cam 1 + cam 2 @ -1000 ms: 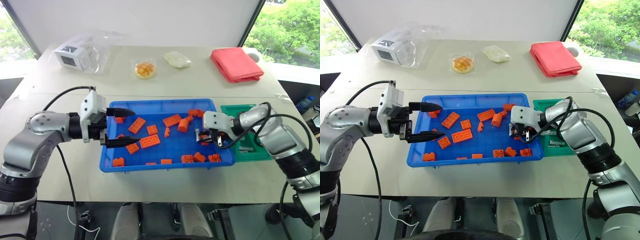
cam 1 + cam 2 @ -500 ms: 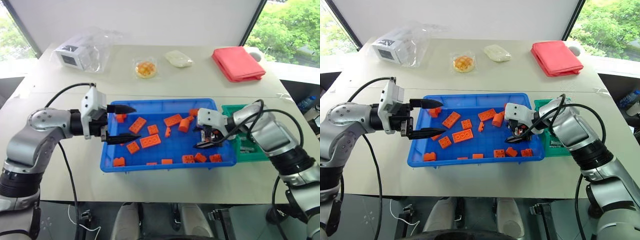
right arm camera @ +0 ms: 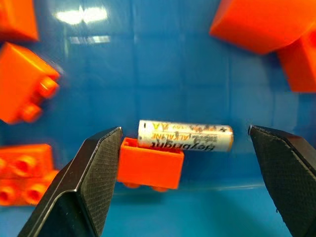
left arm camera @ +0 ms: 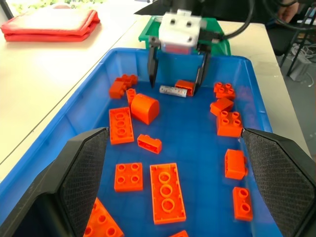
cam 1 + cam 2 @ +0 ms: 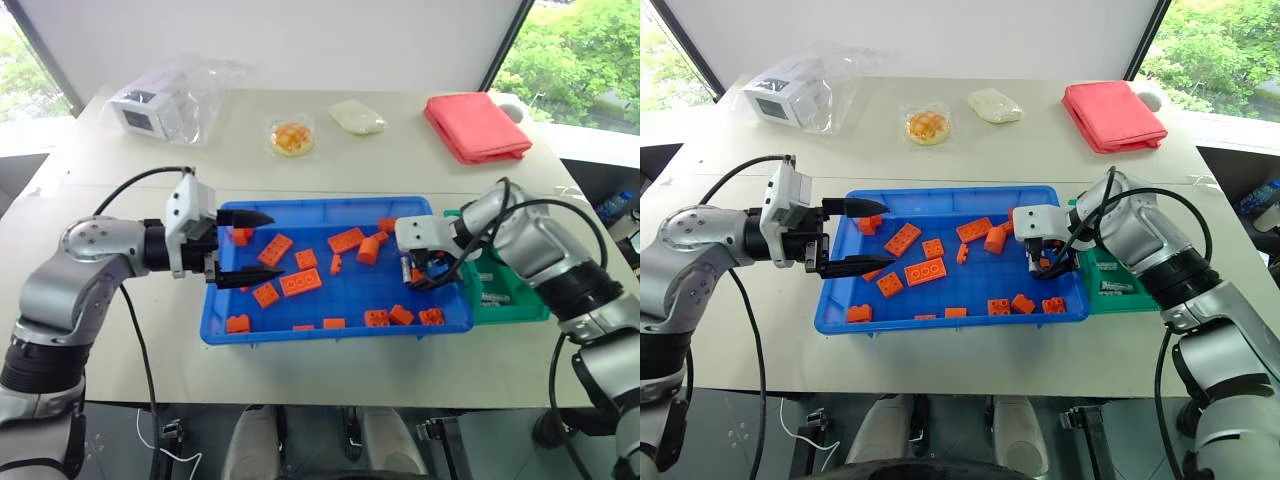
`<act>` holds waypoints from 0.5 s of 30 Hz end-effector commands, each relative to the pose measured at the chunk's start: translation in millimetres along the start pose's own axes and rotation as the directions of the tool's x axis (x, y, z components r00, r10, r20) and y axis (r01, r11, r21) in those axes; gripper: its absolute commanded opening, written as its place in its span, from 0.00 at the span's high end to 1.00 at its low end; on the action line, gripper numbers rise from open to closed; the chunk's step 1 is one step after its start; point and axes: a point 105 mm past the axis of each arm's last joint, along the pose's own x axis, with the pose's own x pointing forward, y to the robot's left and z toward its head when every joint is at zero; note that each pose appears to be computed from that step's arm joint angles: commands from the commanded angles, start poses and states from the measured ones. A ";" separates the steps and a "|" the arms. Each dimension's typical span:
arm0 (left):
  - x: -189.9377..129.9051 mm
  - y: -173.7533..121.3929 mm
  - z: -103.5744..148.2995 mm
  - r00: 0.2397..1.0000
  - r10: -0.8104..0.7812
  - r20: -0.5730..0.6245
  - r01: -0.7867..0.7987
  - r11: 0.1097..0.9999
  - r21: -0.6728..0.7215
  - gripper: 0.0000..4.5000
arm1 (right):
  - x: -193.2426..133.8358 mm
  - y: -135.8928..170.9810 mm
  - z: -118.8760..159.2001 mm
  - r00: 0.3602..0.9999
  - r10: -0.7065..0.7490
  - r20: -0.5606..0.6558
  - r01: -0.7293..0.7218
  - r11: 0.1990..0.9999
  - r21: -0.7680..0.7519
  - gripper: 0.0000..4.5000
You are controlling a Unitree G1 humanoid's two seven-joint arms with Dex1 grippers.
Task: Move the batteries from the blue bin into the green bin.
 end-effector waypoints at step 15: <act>-3.6 0.6 6.2 1.000 0.017 0.016 -0.018 0.999 0.041 0.00 | -7.4 0.6 13.7 0.996 0.028 0.089 -0.036 0.995 0.092 0.50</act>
